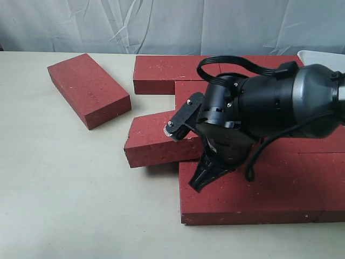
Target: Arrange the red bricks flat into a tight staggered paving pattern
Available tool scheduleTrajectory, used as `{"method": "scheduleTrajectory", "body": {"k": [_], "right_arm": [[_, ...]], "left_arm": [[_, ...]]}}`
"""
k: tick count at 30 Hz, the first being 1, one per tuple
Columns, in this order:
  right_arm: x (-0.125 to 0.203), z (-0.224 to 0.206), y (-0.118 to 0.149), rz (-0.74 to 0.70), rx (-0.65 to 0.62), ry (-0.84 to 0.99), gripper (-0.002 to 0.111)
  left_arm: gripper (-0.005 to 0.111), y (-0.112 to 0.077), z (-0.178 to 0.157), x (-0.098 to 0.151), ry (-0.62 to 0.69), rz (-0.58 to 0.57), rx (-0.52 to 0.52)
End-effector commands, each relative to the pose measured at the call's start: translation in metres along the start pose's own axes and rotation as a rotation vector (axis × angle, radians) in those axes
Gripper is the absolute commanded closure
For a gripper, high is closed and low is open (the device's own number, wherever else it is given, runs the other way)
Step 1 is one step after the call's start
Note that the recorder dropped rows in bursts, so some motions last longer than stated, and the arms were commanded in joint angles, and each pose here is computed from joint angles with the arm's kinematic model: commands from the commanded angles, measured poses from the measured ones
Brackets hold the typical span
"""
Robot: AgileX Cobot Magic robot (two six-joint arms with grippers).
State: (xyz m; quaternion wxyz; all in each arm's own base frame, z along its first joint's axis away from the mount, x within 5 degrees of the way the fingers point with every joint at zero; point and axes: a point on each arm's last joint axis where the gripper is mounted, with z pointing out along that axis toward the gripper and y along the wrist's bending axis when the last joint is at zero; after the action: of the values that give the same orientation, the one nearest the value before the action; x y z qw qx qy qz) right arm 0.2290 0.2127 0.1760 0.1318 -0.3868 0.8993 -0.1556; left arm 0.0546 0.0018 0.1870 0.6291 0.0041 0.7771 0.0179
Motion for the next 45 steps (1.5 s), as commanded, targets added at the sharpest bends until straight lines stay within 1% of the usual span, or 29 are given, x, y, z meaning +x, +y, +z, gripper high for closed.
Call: {"method": "scheduleTrajectory", "body": {"k": [1, 6, 10, 17, 21, 26, 28, 31, 33, 35, 38, 40, 43, 45], "right_arm": [[-0.002, 0.002, -0.002, 0.031, 0.033, -0.016, 0.109], [-0.008, 0.010, 0.005, 0.042, -0.011, -0.061, 0.109], [-0.016, 0.016, 0.013, 0.073, -0.078, -0.125, 0.109], [-0.015, 0.021, 0.015, 0.070, -0.073, -0.096, 0.109], [-0.014, 0.012, 0.013, 0.104, -0.093, -0.106, 0.109], [-0.011, -0.014, 0.004, 0.154, -0.114, -0.169, 0.109], [-0.008, -0.028, -0.002, 0.178, -0.119, -0.197, 0.109], [-0.002, -0.048, -0.019, 0.233, -0.120, -0.256, 0.109], [0.002, -0.056, -0.037, 0.288, -0.111, -0.288, 0.109], [0.009, -0.058, -0.062, 0.374, -0.093, -0.302, 0.109], [0.020, -0.046, -0.095, 0.522, -0.083, -0.259, 0.109], [0.025, -0.033, -0.109, 0.589, -0.093, -0.214, 0.109], [0.027, -0.014, -0.120, 0.626, -0.104, -0.171, 0.109], [0.025, -0.001, -0.120, 0.633, -0.109, -0.152, 0.109]], "left_arm": [[0.027, 0.000, 0.000, 0.000, -0.011, -0.009, 0.003], [0.027, 0.000, 0.000, 0.000, -0.011, -0.009, 0.003], [0.027, 0.000, 0.000, 0.000, -0.011, -0.009, 0.003], [0.027, 0.000, 0.000, 0.000, -0.011, -0.009, 0.003], [0.027, 0.000, 0.000, 0.000, -0.011, -0.007, 0.002], [0.027, 0.000, 0.000, 0.000, -0.011, -0.007, 0.002], [0.027, 0.000, 0.000, 0.000, -0.011, -0.007, 0.002], [0.027, 0.000, 0.000, 0.000, -0.011, -0.007, 0.002], [0.027, 0.000, 0.000, 0.000, -0.011, -0.007, 0.002], [0.027, 0.000, 0.000, 0.000, -0.011, -0.007, 0.002], [0.027, 0.000, 0.000, 0.000, -0.011, -0.007, 0.002], [0.027, 0.000, 0.000, 0.000, -0.011, -0.007, 0.002], [0.027, 0.000, 0.000, 0.000, -0.011, -0.007, 0.002], [0.027, 0.000, 0.000, 0.000, -0.011, -0.007, 0.002]]}}
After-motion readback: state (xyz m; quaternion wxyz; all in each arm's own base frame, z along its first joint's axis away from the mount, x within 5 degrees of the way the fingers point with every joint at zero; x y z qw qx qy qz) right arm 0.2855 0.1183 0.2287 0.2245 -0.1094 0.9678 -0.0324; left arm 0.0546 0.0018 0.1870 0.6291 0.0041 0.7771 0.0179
